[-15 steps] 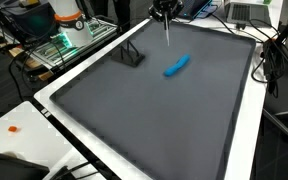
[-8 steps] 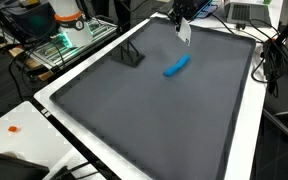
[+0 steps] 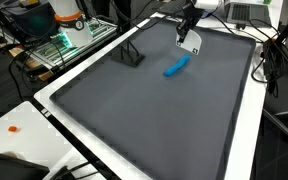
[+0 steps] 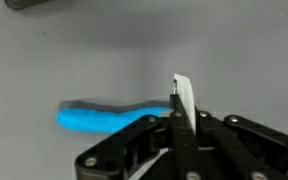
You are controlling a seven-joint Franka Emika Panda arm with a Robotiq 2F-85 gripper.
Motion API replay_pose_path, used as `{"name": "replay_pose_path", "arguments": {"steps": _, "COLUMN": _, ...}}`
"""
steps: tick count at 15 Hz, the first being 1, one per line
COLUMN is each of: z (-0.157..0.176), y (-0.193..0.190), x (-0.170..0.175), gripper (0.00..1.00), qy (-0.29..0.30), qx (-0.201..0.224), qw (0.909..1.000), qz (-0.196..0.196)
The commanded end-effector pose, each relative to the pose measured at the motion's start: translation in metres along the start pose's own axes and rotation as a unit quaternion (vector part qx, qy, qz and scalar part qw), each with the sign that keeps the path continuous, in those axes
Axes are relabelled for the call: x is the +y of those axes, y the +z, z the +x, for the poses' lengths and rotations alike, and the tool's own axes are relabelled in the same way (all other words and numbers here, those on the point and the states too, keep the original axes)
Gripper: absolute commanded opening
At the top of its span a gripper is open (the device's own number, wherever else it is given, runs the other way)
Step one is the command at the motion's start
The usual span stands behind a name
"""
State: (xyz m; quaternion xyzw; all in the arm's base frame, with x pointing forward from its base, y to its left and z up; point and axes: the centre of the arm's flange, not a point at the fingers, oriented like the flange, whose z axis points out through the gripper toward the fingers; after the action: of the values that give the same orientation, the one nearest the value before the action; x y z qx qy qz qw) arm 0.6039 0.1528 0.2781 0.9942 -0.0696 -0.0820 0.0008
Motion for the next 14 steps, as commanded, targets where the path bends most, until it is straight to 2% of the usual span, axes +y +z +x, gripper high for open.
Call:
{"name": "replay_pose_path", "arguments": {"steps": 1, "z": 0.021, "y": 0.009, "x": -0.004, "gripper": 0.01, "qy": -0.08, "qx": -0.011, "qw": 0.9959, "qz": -0.042}}
{"name": "replay_pose_path", "arguments": {"steps": 5, "z": 0.026, "y": 0.017, "x": -0.009, "gripper": 0.01, "qy": -0.108, "qx": -0.016, "qw": 0.9931, "qz": -0.041}}
{"name": "replay_pose_path", "arguments": {"steps": 14, "z": 0.028, "y": 0.032, "x": -0.013, "gripper": 0.01, "qy": -0.121, "qx": -0.02, "qw": 0.9912, "qz": -0.049}}
